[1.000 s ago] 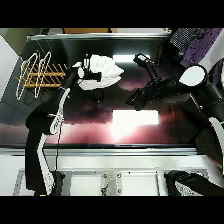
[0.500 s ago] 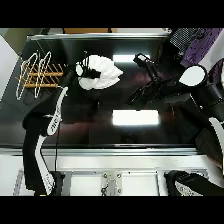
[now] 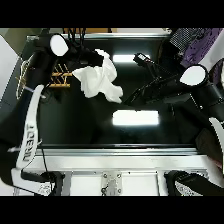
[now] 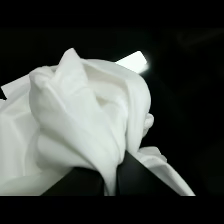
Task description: Fold the clothes and pants, and hang the long-sleeved shirts on hangers.
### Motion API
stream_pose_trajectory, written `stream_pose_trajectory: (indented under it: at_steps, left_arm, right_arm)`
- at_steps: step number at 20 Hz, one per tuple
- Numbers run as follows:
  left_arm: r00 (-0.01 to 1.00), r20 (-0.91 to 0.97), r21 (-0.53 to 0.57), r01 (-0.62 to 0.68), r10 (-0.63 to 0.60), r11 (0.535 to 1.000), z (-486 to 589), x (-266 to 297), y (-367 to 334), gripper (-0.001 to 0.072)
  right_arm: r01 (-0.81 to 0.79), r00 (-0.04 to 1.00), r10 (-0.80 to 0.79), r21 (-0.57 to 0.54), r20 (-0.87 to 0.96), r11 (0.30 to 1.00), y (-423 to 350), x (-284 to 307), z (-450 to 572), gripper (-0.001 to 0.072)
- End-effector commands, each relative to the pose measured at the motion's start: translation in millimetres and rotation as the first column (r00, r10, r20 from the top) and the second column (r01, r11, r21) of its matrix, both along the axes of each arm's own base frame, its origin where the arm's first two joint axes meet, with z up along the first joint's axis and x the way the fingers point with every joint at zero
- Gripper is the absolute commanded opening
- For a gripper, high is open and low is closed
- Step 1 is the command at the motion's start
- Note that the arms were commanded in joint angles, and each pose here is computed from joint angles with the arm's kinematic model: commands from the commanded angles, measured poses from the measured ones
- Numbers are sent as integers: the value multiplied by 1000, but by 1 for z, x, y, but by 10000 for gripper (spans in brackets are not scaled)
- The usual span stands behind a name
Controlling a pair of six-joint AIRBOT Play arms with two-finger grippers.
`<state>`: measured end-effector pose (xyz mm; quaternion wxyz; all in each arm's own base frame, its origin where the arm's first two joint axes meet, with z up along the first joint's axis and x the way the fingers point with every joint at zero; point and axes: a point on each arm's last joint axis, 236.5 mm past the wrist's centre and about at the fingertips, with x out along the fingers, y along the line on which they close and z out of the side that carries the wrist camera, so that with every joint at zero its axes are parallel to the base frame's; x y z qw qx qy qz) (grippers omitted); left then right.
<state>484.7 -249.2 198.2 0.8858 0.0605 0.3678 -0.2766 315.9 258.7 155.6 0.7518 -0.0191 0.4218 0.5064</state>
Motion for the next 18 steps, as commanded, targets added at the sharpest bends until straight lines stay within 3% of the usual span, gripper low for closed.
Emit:
stream_pose_trajectory:
  at_steps: [1,4,6,8,9,10,11,14,18]
  left_arm:
    - [997,-19,-19,71,-72,997,44,-68,-19,16]
    - [983,-35,-14,181,-182,983,53,-115,-53,16]
    - [963,-63,-4,264,-263,965,35,-144,-84,16]
    - [942,-102,6,323,-321,946,2,-163,-113,17]
    - [936,-113,4,336,-334,942,-17,-169,-126,126]
    - [938,-113,3,331,-329,944,-32,-168,-132,516]
    - [952,-114,-7,286,-285,958,-41,-160,-131,676]
    - [987,-154,1,35,-35,999,-49,-109,-75,677]
    - [885,-397,-5,-268,244,963,-121,-75,21,677]
  right_arm:
    - [56,997,-55,-19,51,998,-22,10,15,12]
    - [371,915,-347,-91,204,924,-106,49,41,12]
    - [555,812,-519,-76,269,829,-158,62,62,13]
    - [642,742,-607,-41,286,765,-188,60,79,13]
    - [663,722,-626,-35,296,748,-199,58,84,13]
    - [675,709,-637,-30,303,737,-205,55,88,13]
    - [682,701,-643,-25,309,731,-208,54,91,13]
    - [680,706,-640,-35,303,733,-208,48,90,13]
    - [671,719,-633,-48,286,740,-206,45,86,13]
